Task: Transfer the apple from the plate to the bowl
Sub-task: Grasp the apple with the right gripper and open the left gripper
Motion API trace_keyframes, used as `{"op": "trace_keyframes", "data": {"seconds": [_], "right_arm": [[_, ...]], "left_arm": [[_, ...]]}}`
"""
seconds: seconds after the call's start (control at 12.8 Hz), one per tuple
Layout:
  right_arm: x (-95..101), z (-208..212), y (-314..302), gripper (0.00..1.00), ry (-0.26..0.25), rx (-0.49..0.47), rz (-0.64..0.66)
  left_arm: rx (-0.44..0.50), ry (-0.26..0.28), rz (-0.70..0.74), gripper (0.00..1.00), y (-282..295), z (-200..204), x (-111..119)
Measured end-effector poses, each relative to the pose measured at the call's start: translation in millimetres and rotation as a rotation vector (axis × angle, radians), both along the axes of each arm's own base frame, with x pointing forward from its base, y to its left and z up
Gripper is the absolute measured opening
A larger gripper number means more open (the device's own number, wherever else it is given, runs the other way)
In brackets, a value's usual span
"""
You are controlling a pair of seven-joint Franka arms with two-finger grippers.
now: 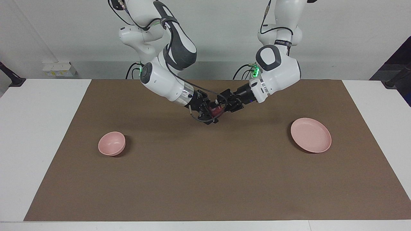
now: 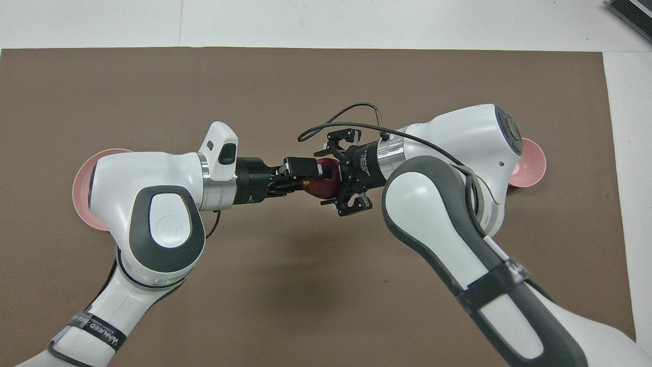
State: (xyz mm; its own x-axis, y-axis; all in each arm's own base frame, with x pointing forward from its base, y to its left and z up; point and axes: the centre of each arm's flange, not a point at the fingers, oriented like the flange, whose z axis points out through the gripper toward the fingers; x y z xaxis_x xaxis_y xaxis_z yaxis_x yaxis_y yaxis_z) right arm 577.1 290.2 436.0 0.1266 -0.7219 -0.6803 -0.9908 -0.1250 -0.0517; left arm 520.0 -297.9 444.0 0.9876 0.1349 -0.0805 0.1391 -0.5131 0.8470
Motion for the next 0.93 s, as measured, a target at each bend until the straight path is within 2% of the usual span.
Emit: {"op": "trace_keyframes", "data": {"seconds": [0.08, 0.7, 0.93], "right_arm": [[0.0, 1, 1, 0.80, -0.002, 0.000, 0.000], [1.2, 14, -1, 0.79, -0.025, 0.008, -0.003], [2.5, 13, -5, 0.79, -0.024, -0.001, -0.004]], "left_arm": [[-0.001, 0.000, -0.001, 0.73, 1, 1, 0], [0.032, -0.040, -0.037, 0.73, -3, 20, 5], [0.103, -0.084, -0.082, 1.00, -2, 22, 5]]}}
